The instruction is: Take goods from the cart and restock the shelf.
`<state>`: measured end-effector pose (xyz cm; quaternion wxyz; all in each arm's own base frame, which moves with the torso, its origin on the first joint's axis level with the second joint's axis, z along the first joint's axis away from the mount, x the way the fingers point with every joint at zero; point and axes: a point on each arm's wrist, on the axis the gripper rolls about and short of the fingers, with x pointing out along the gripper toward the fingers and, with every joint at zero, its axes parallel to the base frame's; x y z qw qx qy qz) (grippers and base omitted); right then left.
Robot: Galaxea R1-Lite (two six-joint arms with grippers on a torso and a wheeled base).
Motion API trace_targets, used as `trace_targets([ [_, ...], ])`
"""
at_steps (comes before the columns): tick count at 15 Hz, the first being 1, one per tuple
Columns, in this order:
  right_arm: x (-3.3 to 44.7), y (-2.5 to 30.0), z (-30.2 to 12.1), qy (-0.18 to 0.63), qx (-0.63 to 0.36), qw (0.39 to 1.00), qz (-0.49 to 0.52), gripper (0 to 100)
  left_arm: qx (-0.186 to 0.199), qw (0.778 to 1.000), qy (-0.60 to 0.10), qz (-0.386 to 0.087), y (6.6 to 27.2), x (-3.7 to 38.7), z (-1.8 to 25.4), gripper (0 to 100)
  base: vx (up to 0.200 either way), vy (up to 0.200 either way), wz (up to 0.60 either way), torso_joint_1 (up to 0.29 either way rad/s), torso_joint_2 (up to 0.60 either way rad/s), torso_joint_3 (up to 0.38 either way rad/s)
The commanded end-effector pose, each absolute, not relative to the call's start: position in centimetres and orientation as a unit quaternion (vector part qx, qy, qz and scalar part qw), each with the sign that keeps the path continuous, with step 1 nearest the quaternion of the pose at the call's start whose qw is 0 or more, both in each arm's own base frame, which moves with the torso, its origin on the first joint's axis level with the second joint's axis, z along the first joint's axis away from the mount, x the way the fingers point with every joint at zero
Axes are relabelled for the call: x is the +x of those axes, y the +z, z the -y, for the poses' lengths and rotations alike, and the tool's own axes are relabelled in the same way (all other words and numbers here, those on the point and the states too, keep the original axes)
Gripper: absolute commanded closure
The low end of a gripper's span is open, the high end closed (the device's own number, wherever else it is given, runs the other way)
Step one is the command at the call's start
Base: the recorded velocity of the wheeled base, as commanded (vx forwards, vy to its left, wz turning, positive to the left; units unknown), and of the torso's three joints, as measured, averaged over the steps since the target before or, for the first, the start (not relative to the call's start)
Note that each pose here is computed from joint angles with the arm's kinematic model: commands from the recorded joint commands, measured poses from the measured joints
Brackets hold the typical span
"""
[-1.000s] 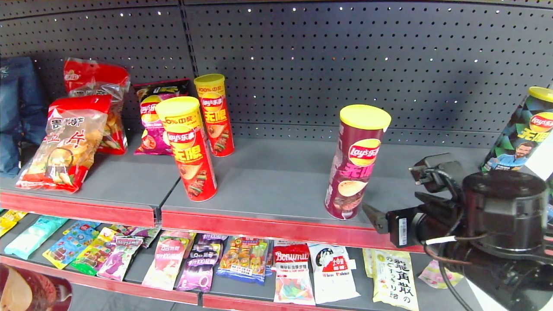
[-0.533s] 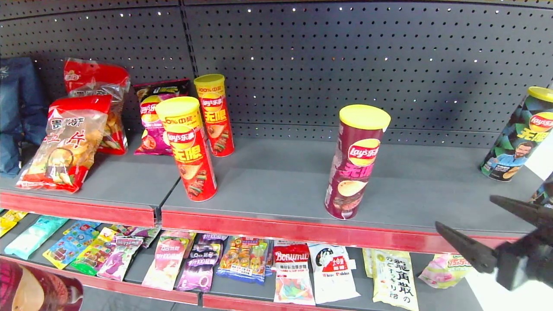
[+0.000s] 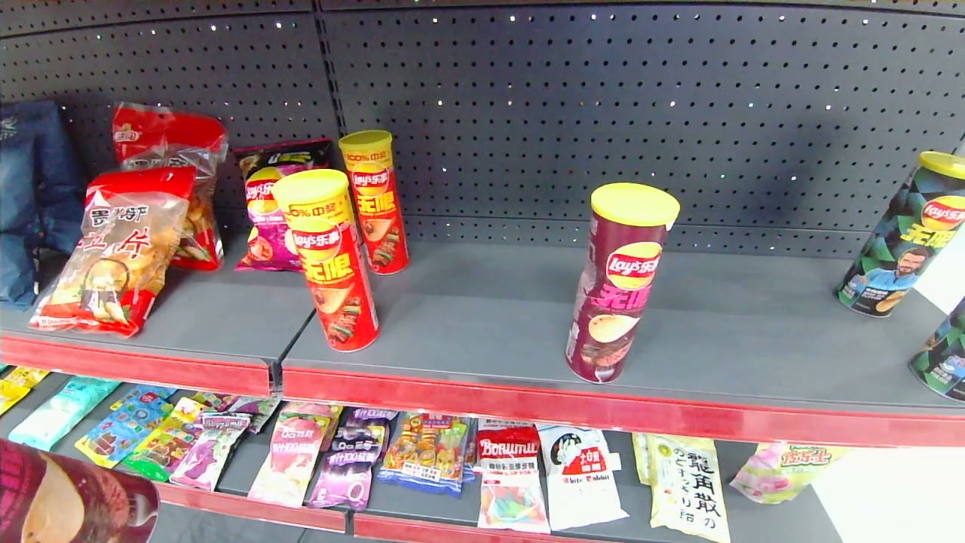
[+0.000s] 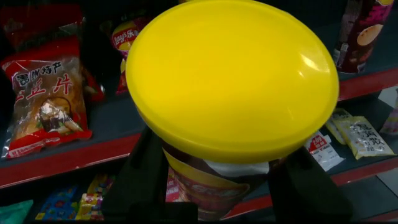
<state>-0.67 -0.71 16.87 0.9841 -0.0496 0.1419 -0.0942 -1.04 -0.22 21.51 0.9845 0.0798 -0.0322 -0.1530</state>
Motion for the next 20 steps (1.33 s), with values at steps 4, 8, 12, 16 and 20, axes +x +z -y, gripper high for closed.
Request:
trace_targets([
  [4, -4.1, 14.4, 0.8, 0.006, -0.033, 0.996, -0.082, 0, 0.080, 0.983, -0.160, 0.040, 22.1, -1.1, 0.2, 100, 0.000, 0.000, 0.00, 0.000, 0.00, 0.000],
  [8, -4.0, 12.2, 1.3, -0.033, -0.048, 0.995, -0.077, 0, 0.079, 0.983, -0.159, 0.043, 22.2, -1.2, 0.2, 100, 0.000, 0.000, 0.00, 0.000, 0.00, 0.000],
  [12, -2.8, 10.5, 0.6, 0.085, -0.027, 0.994, -0.063, 0, 0.079, 0.983, -0.159, 0.036, 21.9, -1.0, 0.2, 100, 0.000, 0.000, 0.00, 0.000, 0.00, 0.000],
  [16, -1.2, 8.7, 0.2, 0.041, -0.014, 0.994, -0.100, 0, 0.079, 0.984, -0.157, 0.026, 21.9, -0.7, 0.3, 100, 0.000, 0.000, 0.00, 0.000, 0.00, 0.000],
  [20, -1.5, 7.8, 0.2, 0.066, -0.004, 0.997, -0.048, 0, 0.084, 0.984, -0.157, 0.024, 21.8, -0.6, 0.3, 100, 0.000, 0.000, 0.00, 0.000, 0.00, 0.000],
])
